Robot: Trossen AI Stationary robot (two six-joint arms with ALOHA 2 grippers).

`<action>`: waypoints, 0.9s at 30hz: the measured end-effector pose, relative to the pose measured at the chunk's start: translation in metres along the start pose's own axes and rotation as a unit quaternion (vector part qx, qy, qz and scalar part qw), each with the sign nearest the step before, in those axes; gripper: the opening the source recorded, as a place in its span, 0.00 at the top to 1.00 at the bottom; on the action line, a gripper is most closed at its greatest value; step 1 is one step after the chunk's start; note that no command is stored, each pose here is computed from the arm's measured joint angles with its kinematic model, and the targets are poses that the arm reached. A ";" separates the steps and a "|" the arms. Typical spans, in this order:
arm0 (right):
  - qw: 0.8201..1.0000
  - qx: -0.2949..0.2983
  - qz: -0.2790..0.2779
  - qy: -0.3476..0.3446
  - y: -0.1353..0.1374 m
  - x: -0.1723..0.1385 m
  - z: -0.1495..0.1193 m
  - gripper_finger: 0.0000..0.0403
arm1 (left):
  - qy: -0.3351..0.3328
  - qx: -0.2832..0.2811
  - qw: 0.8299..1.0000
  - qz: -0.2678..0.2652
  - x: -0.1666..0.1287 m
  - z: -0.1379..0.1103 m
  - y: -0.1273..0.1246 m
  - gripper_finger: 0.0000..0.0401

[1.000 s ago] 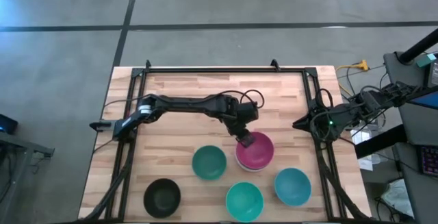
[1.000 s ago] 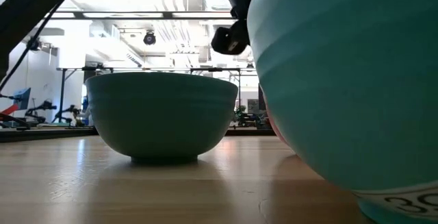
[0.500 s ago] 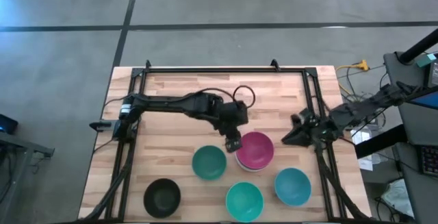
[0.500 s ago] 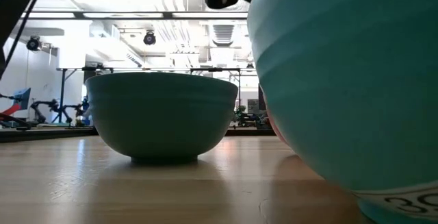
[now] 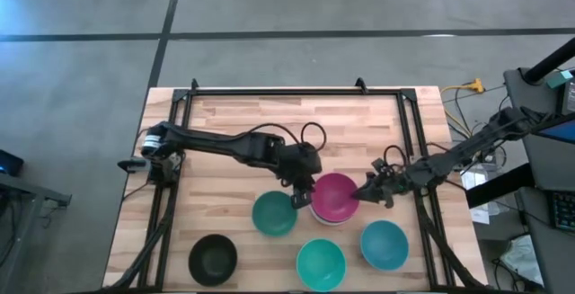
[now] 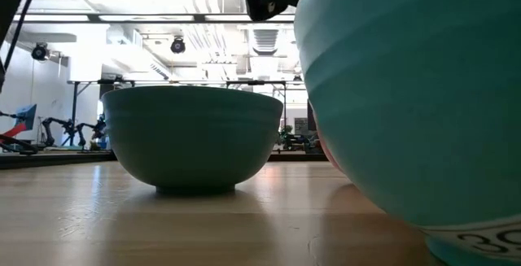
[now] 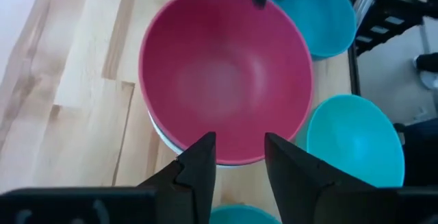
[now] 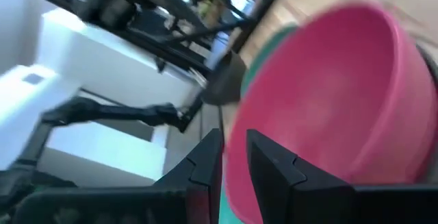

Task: Nest bowls inside each other
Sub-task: Stack the pink bowl on top of the right black bowl, then stack the blue bowl on top of the pink bowl

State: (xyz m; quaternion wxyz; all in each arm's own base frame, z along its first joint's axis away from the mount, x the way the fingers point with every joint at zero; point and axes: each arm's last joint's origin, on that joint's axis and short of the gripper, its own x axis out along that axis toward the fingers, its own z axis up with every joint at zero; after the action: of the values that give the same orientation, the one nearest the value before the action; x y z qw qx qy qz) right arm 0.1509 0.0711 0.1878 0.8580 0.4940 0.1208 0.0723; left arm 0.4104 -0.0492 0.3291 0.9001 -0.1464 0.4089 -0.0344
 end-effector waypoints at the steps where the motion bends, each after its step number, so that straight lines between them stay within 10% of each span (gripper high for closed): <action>1: 1.000 0.001 -0.007 0.006 0.000 0.002 -0.002 0.84 | -0.003 0.000 1.000 -0.001 -0.001 -0.002 0.001 0.73; 15: 0.988 -0.033 -0.134 0.069 0.028 0.030 0.005 0.84 | -0.031 0.002 0.999 -0.045 0.016 -0.027 0.009 0.73; 27: 0.991 -0.106 -0.058 0.062 0.109 0.010 0.042 0.84 | -0.054 0.014 0.996 -0.070 -0.023 -0.027 0.003 0.73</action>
State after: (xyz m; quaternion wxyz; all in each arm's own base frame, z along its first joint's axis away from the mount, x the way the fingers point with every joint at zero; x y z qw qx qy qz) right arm 0.1713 0.0936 0.3010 0.8989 0.3874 0.1939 0.0651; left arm 0.3746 -0.0486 0.3283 0.9180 -0.1639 0.3483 -0.0949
